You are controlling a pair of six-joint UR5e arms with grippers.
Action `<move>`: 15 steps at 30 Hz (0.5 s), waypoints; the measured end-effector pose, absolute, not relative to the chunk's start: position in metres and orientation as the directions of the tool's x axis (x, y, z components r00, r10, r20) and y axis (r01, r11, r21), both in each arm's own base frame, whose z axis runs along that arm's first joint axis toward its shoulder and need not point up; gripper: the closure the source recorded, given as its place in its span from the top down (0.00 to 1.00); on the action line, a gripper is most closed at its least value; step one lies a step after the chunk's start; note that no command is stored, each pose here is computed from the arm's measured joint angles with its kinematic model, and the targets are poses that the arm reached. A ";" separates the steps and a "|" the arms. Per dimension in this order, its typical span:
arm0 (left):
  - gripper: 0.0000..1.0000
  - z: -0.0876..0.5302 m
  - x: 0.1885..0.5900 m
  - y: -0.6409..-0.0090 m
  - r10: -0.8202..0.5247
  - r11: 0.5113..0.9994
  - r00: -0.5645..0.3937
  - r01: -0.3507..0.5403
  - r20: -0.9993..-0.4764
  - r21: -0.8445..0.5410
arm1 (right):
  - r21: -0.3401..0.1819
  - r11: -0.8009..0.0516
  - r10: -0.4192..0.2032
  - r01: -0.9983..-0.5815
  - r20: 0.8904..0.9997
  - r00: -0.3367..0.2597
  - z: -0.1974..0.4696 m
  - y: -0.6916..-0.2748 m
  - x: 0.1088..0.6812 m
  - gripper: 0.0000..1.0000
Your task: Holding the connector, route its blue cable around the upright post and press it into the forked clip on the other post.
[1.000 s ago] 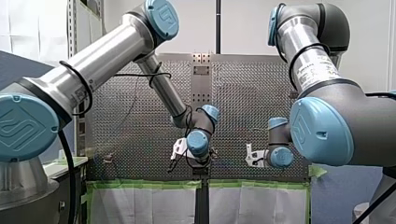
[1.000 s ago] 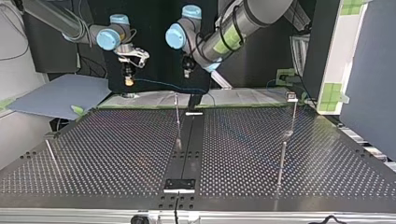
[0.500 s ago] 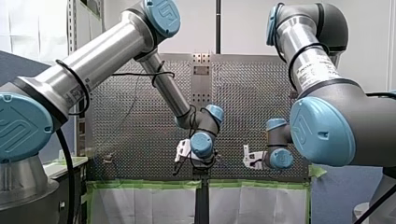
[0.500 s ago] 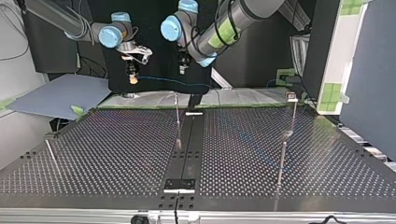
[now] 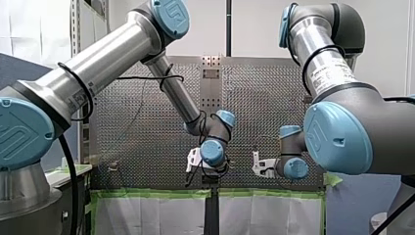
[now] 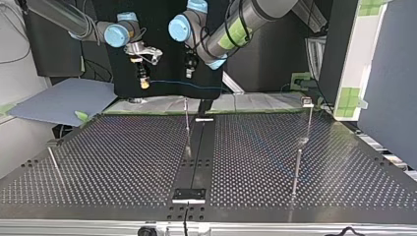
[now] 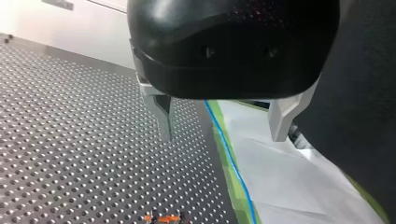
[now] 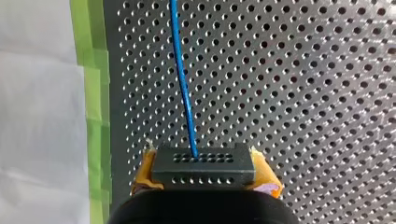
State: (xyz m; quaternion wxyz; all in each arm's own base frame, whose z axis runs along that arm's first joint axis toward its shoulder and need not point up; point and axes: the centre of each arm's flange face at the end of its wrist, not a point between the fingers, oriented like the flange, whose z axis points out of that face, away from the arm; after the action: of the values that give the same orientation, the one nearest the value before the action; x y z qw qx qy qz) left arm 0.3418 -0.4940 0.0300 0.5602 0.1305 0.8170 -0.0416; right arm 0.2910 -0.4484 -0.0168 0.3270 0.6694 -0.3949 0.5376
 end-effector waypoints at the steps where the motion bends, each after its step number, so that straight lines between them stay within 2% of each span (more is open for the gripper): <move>1: 1.00 0.029 0.343 -0.494 0.157 0.963 -0.338 0.259 -0.928 0.069 | 0.012 -0.480 -0.175 -0.877 0.979 0.109 -0.017 -0.448 0.292 0.00; 15: 1.00 0.008 0.359 -0.483 0.059 0.977 -0.368 0.211 -0.928 -0.022 | 0.000 -0.529 -0.154 -0.849 0.983 0.095 -0.014 -0.448 0.298 0.00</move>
State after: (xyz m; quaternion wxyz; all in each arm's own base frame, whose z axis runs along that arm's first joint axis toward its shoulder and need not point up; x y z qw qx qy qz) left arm 0.3587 -0.4833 0.0077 0.5563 0.0818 0.8241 -0.0685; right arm 0.2978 -0.4477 -0.0143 0.3104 0.6718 -0.3730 0.5596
